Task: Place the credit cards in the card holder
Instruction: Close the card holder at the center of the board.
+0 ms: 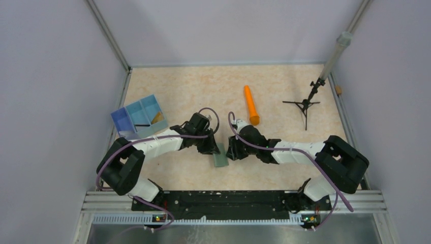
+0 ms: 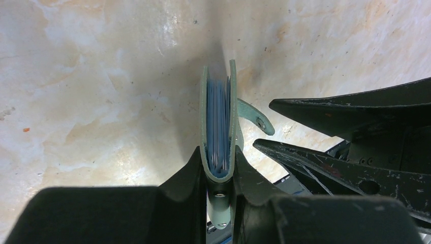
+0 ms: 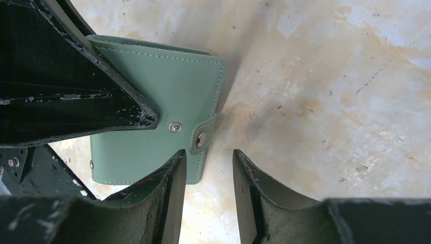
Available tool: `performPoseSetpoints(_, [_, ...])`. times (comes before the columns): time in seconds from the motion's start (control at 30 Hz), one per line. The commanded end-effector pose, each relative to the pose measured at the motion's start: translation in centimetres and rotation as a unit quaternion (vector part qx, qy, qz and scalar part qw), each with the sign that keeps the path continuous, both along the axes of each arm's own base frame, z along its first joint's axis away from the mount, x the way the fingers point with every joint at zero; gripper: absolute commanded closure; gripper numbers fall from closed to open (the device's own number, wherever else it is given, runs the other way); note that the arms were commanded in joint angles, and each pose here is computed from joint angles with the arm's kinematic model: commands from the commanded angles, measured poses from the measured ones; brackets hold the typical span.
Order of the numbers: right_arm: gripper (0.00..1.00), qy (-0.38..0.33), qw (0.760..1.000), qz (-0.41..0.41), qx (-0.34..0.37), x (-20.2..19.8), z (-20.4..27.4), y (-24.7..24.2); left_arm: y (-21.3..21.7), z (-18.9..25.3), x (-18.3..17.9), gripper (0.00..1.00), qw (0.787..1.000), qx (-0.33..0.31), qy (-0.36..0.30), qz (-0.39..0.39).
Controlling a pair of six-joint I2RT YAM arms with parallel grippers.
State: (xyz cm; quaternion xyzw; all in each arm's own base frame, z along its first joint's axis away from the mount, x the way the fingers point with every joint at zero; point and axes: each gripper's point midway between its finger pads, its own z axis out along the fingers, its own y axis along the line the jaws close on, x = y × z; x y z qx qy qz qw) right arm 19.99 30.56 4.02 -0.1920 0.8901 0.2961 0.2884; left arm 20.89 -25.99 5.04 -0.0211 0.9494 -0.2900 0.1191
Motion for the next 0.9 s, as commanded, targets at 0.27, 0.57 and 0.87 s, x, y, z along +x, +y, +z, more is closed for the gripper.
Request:
performPoseSetpoints(0.27, [0.7, -0.036, 0.998, -0.01, 0.043, 2.26, 3.15, 1.95, 1.64, -1.38, -0.3, 1.0, 0.999, 0.046, 0.005, -0.004])
performPoseSetpoints(0.57, [0.74, -0.035, 0.998, -0.01, 0.045, 2.66, 3.19, 2.29, 1.66, -1.41, -0.39, 1.0, 0.999, 0.046, 0.006, -0.003])
performPoseSetpoints(0.87, [0.93, -0.032, 0.999, -0.011, 0.041, 2.59, 2.98, 2.07, 1.69, -1.46, -0.41, 1.0, 0.999, 0.046, 0.007, -0.002])
